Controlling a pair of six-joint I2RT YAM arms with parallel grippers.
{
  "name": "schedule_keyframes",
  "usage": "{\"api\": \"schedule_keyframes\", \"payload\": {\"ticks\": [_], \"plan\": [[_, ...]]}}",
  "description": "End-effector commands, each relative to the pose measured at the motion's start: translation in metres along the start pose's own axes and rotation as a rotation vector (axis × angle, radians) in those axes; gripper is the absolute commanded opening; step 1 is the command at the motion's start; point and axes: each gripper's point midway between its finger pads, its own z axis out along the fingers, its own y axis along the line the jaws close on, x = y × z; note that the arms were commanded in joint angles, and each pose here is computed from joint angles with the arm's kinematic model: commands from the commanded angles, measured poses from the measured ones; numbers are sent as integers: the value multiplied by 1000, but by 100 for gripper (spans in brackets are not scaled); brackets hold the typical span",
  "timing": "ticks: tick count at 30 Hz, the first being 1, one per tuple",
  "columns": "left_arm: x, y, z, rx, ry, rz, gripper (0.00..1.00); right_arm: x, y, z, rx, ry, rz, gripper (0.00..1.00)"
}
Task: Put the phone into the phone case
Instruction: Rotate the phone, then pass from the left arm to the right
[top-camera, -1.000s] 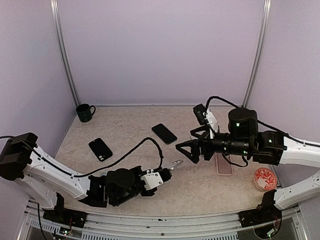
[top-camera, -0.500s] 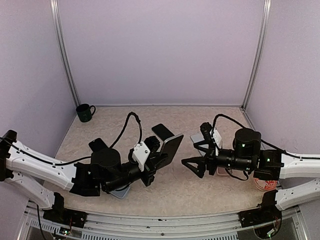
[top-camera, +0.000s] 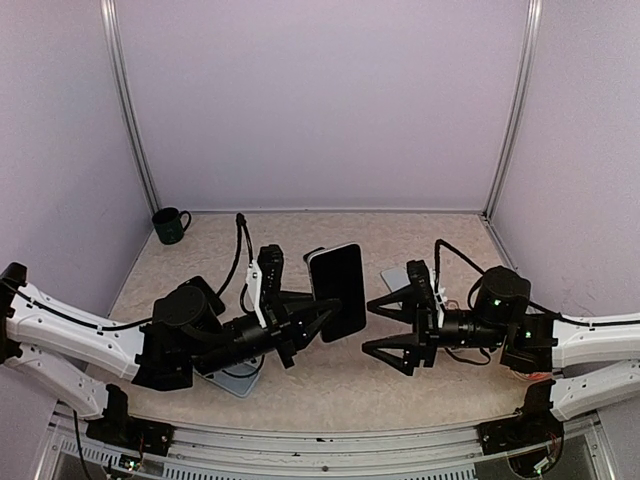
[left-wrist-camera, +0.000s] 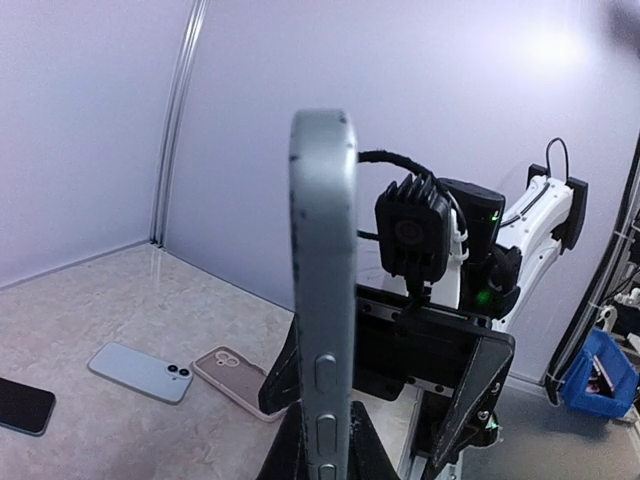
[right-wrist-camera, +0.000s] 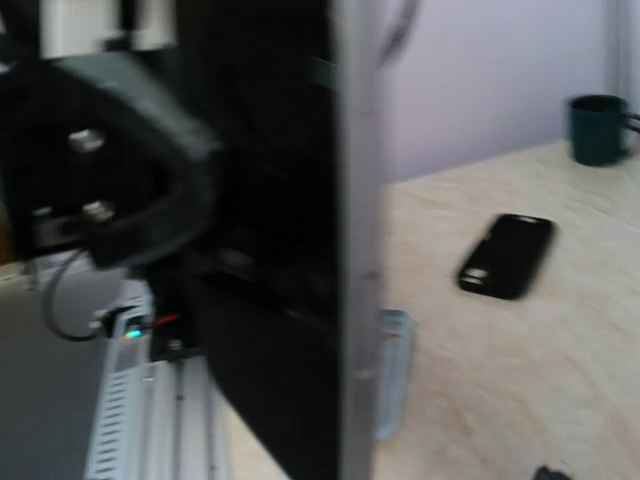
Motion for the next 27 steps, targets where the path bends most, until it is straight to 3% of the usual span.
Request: {"api": "schedule_keyframes", "payload": {"ticks": [1, 12, 27], "plan": [[-33, -18, -6, 119, -126, -101, 0, -3, 21, 1, -141, -27, -29, 90], [-29, -31, -9, 212, -133, -116, 0, -10, 43, 2, -281, -49, 4, 82], [-16, -32, -5, 231, -116, -136, 0, -13, 48, 22, -357, -34, 70, 60]]}}
